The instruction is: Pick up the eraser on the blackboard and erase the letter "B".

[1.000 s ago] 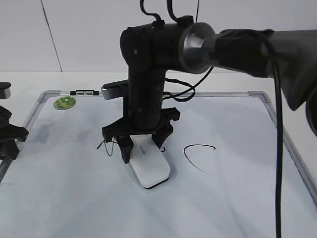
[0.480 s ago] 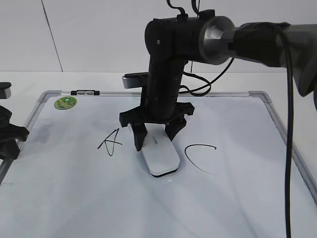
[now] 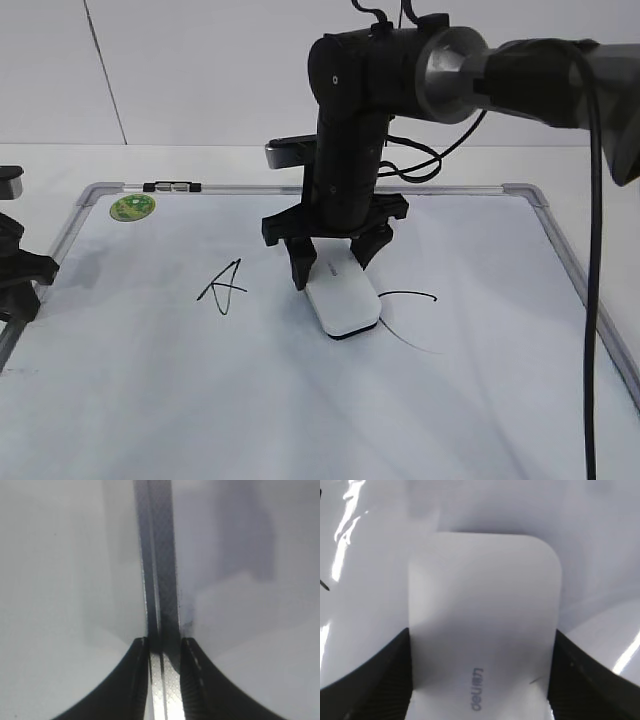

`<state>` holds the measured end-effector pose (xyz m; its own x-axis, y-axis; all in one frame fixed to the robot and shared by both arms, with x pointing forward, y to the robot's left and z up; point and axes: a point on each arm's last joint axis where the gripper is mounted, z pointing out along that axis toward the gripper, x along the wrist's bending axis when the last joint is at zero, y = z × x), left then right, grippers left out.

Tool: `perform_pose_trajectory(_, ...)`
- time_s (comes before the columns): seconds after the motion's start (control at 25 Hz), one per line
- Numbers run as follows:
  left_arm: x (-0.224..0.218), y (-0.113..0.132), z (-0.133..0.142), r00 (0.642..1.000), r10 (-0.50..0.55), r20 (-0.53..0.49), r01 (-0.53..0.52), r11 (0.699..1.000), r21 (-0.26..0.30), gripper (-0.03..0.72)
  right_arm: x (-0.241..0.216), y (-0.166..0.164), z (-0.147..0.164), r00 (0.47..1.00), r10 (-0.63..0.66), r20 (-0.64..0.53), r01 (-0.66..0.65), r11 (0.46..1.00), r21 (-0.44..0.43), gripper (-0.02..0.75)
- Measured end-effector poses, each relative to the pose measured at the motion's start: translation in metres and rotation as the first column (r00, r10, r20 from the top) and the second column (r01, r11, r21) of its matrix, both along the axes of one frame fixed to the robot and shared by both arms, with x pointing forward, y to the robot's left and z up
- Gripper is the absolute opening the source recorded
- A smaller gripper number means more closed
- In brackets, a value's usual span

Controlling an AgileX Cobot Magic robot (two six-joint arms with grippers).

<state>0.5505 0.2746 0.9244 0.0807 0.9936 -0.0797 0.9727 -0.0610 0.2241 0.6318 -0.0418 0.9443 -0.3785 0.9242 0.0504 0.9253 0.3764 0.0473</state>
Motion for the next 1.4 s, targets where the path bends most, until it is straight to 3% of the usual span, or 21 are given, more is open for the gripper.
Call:
perform_pose_trajectory(0.76, 0.000, 0.000, 0.000, 1.000, 0.000, -0.002, 0.000, 1.000, 0.000, 0.146, -0.010, 0.017, 0.001, 0.999, 0.031, -0.037, -0.028, 0.996, 0.083, 0.554)
perform_pose_trajectory(1.04, 0.000, 0.000, 0.000, 1.000, 0.000, -0.002, 0.000, 1.000, 0.000, 0.146, -0.020, 0.034, 0.002, 0.993, 0.036, -0.108, -0.013, 0.979, 0.203, 0.554)
perform_pose_trajectory(1.4, 0.000, 0.000, 0.000, 1.000, 0.000, -0.002, 0.000, 1.000, 0.000, 0.146, -0.021, 0.030, 0.006, 0.996, 0.049, -0.073, -0.036, 0.986, 0.164, 0.554)
